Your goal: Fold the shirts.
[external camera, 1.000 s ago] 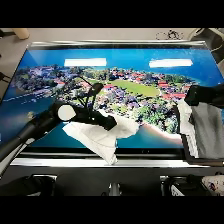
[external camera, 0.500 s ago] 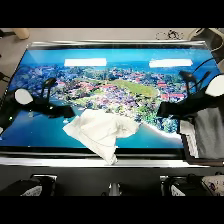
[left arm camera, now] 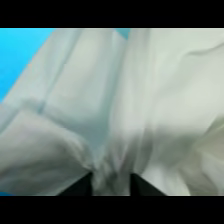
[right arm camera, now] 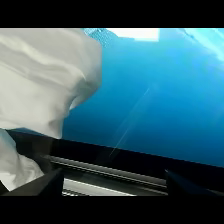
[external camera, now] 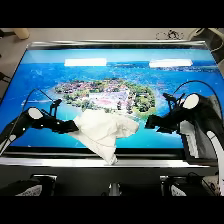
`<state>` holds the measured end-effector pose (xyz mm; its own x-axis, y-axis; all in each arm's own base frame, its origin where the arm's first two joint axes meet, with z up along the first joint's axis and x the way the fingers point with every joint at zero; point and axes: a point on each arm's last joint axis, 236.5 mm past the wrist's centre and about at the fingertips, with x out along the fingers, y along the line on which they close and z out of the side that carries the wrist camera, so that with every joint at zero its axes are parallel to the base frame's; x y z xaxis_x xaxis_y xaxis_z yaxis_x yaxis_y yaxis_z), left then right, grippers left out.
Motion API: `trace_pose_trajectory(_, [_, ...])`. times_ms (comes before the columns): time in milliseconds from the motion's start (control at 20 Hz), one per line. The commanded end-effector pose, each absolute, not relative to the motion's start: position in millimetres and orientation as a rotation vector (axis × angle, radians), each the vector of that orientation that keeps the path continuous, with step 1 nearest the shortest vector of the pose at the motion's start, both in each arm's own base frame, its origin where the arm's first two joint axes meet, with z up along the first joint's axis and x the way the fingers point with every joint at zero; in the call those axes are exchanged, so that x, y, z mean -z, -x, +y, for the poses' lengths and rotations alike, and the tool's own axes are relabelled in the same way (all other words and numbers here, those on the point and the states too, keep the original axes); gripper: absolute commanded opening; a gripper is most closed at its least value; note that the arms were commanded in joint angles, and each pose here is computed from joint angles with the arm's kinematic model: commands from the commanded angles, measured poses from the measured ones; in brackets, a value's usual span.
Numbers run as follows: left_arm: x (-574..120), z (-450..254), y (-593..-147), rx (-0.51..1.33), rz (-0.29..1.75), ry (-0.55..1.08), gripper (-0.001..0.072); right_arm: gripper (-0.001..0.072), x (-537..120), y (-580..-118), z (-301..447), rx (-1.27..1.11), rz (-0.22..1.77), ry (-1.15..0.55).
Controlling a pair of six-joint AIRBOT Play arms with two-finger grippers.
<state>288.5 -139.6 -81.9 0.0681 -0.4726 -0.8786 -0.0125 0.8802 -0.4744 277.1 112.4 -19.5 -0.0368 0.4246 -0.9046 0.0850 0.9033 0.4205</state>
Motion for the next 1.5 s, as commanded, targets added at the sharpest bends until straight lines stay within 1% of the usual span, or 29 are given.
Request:
trace_pose_trajectory(0, [89, -153, -293, 0.379, 1.449, 0.411, 0.0045, 0.0704, 40, -288, 136, -0.344, 1.606, -0.516])
trace_pose_trajectory(50, [85, -153, -295, 0.403, 1.433, 0.387, 0.0024, 0.0704, 46, -291, 142, -0.360, 1.606, -0.511])
trace_pose_trajectory(200, [67, -155, -306, 0.424, 1.376, 0.372, 0.0023, 0.0708, 67, -291, 173, -0.424, 1.600, -0.419])
trace_pose_trajectory(300, [53, -157, -309, 0.441, 1.350, 0.366, 0.0023, 0.0706, 79, -306, 189, -0.426, 1.530, -0.383])
trace_pose_trajectory(350, [45, -157, -310, 0.449, 1.331, 0.362, 0.0023, 0.0689, 81, -315, 197, -0.423, 1.493, -0.389])
trace_pose_trajectory(400, [36, -158, -313, 0.455, 1.304, 0.358, 0.0023, 0.0545, 81, -322, 202, -0.421, 1.459, -0.402])
trace_pose_trajectory(450, [23, -158, -316, 0.463, 1.266, 0.350, 0.0022, 0.0088, 76, -328, 205, -0.423, 1.436, -0.417])
trace_pose_trajectory(500, [4, -155, -324, 0.468, 1.207, 0.314, 0.0022, 0.0020, 65, -333, 205, -0.435, 1.422, -0.422])
trace_pose_trajectory(550, [-26, -148, -335, 0.470, 1.120, 0.249, 0.0022, 0.0022, 44, -338, 203, -0.490, 1.389, -0.368])
trace_pose_trajectory(600, [-66, -139, -346, 0.461, 1.016, 0.170, 0.0021, 0.0019, 15, -343, 198, -0.551, 1.331, -0.276])
trace_pose_trajectory(650, [-123, -126, -357, 0.441, 0.879, 0.078, 0.0021, 0.0019, -26, -352, 187, -0.576, 1.245, -0.176])
trace_pose_trajectory(750, [-266, -92, -359, 0.337, 0.554, -0.031, 0.0021, 0.0019, -133, -367, 147, -0.499, 0.992, -0.003])
trace_pose_trajectory(800, [-339, -72, -345, 0.263, 0.386, -0.048, 0.0021, 0.0019, -198, -365, 126, -0.426, 0.828, 0.034])
trace_pose_trajectory(850, [-409, -52, -321, 0.193, 0.224, -0.046, 0.0020, 0.0019, -255, -354, 107, -0.357, 0.680, 0.042])
trace_pose_trajectory(900, [-459, -40, -295, 0.151, 0.103, -0.018, 0.0020, 0.0019, -302, -334, 98, -0.326, 0.550, 0.018])
trace_pose_trajectory(950, [-496, -38, -268, 0.150, 0.008, 0.015, 0.0021, 0.0019, -338, -308, 94, -0.324, 0.445, -0.019])
trace_pose_trajectory(1050, [-531, -56, -231, 0.244, -0.088, 0.068, 0.0021, 0.0019, -370, -263, 94, -0.353, 0.357, -0.096])
trace_pose_trajectory(1100, [-538, -63, -221, 0.277, -0.108, 0.083, 0.0020, 0.0020, -377, -248, 92, -0.357, 0.337, -0.111])
trace_pose_trajectory(1200, [-538, -64, -216, 0.283, -0.109, 0.084, 0.0020, 0.0020, -381, -229, 81, -0.325, 0.320, -0.108])
trace_pose_trajectory(1300, [-533, -64, -224, 0.280, -0.088, 0.081, 0.0020, 0.0020, -370, -224, 67, -0.268, 0.362, -0.083])
trace_pose_trajectory(1350, [-527, -65, -234, 0.278, -0.067, 0.073, 0.0021, 0.0020, -358, -227, 64, -0.253, 0.415, -0.070])
trace_pose_trajectory(1450, [-502, -65, -270, 0.263, 0.014, 0.052, 0.0022, 0.0020, -315, -235, 66, -0.244, 0.609, -0.051])
